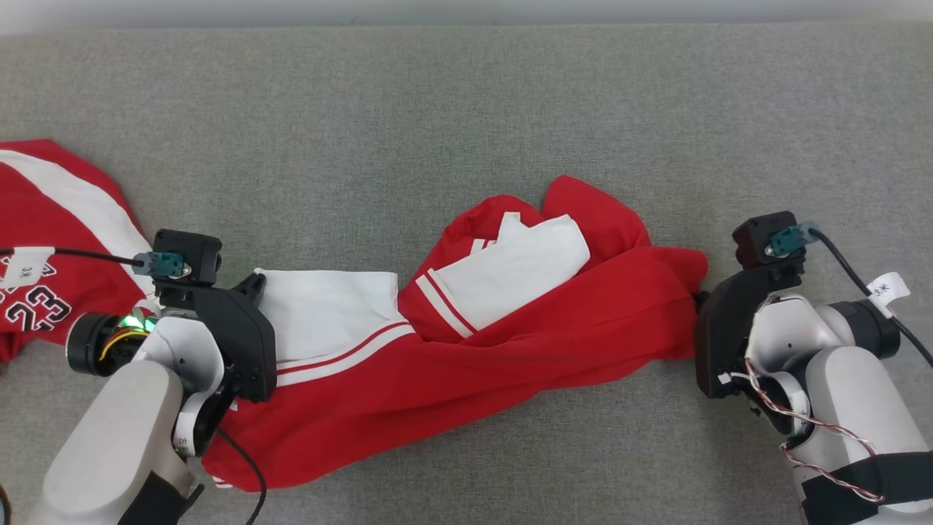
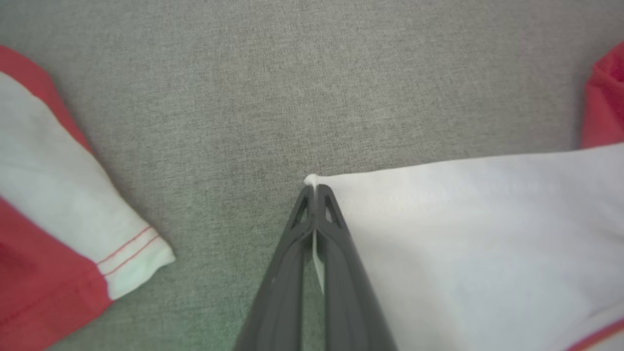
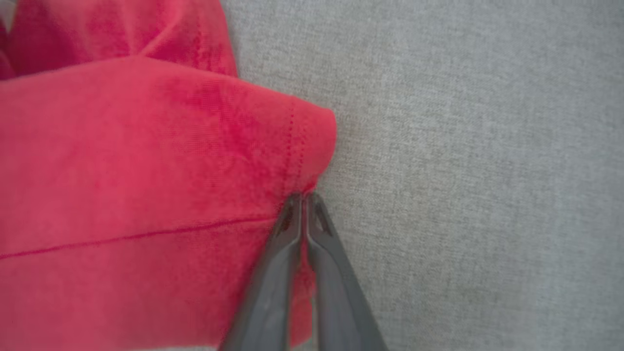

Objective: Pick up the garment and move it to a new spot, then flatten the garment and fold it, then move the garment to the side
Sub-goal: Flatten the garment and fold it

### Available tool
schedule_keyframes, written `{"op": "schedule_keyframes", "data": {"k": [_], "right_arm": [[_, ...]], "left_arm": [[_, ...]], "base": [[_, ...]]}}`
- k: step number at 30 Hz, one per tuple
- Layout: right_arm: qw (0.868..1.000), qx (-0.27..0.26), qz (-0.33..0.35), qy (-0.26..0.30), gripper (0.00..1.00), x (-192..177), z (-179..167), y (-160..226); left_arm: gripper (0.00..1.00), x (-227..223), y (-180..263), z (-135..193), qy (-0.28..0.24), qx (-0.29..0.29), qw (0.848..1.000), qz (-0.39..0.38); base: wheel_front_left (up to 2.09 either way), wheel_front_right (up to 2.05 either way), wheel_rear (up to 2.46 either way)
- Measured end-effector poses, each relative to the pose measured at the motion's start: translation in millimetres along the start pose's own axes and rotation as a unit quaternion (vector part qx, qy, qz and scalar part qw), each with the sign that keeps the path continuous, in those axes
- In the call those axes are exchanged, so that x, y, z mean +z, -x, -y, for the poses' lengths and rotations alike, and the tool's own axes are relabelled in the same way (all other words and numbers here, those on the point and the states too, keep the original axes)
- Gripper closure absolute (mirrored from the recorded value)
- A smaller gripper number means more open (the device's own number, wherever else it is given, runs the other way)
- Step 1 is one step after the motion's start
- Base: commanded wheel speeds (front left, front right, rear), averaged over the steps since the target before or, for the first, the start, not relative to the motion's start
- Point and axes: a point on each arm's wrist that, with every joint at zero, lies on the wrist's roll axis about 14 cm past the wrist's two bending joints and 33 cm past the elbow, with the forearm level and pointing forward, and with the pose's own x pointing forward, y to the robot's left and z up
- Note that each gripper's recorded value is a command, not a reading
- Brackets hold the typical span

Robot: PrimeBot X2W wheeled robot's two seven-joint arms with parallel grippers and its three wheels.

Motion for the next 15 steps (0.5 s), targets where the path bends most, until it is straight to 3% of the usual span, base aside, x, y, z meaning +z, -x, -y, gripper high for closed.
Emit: {"op": "schedule_keyframes", "data": {"k": [1,4,7,10,15], "right_arm": [[1.000,0.003,0.000,0.001,1.00,0,-2,-1],[1.000,0.002,0.003,0.009,1.00,1,-1,-2],[0.999,-0.012,0.052,0.006,1.00,16,6,0],[0.993,-0.011,0.119,-0.004,1.00,44,6,10],[0.974,-0.012,0.227,-0.025,1.00,87,13,41]], "left_arm": [[1.00,0,0,0,0.000,0.000,1.000,0.000],[1.00,-1,-1,0,0.002,0.000,1.000,0.002],[1.00,10,0,1,0.003,-0.003,0.999,0.034],[1.00,42,6,2,0.017,-0.006,0.995,0.102],[1.00,104,30,2,0.042,-0.021,0.973,0.227]], "base": [[0.00,0.00,0.00],[0.00,0.00,0.00],[0.00,0.00,0.00],[0.00,0.00,0.00],[0.00,0.00,0.00]]}}
